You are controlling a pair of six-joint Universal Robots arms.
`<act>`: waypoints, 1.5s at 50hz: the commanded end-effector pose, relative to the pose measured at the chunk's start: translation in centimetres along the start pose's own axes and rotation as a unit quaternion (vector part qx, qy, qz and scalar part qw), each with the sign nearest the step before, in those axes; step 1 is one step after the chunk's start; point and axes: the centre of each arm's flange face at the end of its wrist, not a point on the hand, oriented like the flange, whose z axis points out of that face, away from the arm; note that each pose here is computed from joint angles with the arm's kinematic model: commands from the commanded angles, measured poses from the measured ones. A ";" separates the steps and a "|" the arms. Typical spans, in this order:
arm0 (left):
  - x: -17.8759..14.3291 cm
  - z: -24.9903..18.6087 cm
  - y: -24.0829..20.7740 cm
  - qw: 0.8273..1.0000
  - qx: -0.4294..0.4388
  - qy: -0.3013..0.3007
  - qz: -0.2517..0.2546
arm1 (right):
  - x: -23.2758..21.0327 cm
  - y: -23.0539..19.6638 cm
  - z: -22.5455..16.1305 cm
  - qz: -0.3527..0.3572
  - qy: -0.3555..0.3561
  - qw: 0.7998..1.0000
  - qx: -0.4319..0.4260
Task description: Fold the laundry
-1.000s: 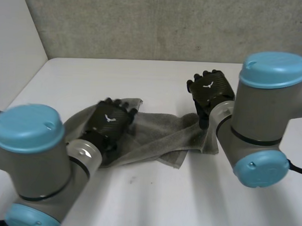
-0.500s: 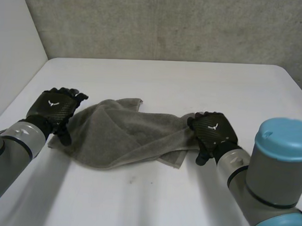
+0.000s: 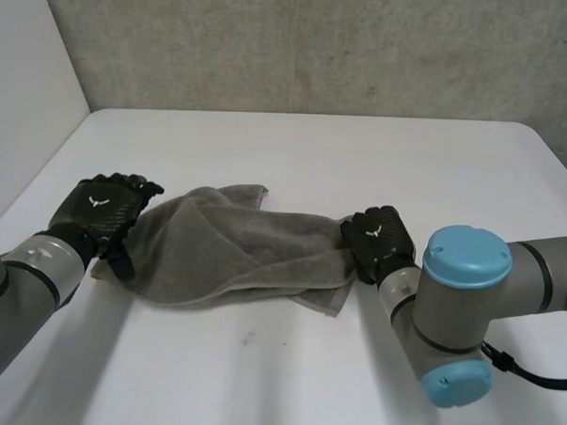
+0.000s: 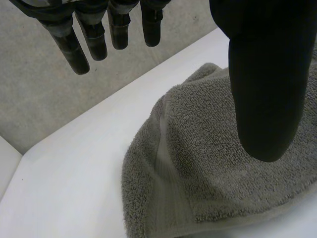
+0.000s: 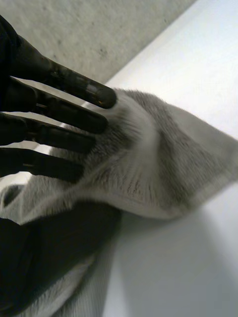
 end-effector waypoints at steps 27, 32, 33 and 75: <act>1.0 -0.1 3.2 0.998 -0.057 0.022 -0.004 | 8.5 -5.0 2.2 0.018 0.088 0.995 0.032; 0.9 0.7 4.2 0.997 -0.072 0.026 -0.010 | 8.7 -4.8 1.7 0.029 0.080 0.996 0.014; 1.0 0.9 4.6 0.996 -0.076 0.034 -0.012 | 8.7 -4.7 1.7 0.029 0.079 0.996 0.011; 1.5 4.1 6.7 0.998 -0.048 0.045 -0.008 | 7.3 -2.4 1.0 0.031 0.054 0.998 -0.026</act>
